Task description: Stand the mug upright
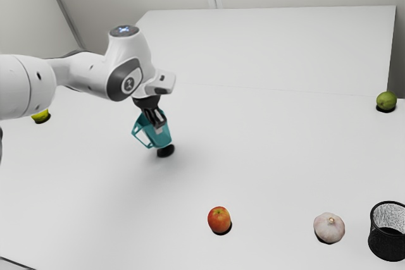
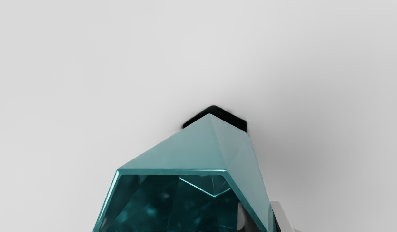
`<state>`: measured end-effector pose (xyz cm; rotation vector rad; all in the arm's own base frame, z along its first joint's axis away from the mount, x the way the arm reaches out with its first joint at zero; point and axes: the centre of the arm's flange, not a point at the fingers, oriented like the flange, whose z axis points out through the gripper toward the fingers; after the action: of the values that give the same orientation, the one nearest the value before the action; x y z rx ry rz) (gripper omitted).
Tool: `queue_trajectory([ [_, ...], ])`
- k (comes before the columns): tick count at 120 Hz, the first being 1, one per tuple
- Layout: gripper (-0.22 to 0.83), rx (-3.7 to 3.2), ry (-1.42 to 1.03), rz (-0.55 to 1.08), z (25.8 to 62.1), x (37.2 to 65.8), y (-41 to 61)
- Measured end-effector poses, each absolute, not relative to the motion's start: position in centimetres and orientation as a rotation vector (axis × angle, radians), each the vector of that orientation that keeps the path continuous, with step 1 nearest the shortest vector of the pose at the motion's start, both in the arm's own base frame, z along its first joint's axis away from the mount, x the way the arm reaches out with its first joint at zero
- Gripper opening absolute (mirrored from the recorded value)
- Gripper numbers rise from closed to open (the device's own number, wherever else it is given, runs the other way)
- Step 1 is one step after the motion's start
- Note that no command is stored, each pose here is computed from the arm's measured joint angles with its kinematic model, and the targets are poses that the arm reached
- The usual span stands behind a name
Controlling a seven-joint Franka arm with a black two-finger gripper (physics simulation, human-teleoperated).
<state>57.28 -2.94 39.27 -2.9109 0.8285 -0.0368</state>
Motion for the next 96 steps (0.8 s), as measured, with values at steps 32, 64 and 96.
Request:
queue_trajectory([
  [32, -0.16, -2.947, 0.719, 0.003, 37.4, 56.5, -2.8],
  [64, -0.16, -2.967, 0.631, 0.027, 35.7, 56.8, -2.9],
  [96, 0.13, -2.987, 0.577, 0.025, 35.4, 56.9, -2.9],
])
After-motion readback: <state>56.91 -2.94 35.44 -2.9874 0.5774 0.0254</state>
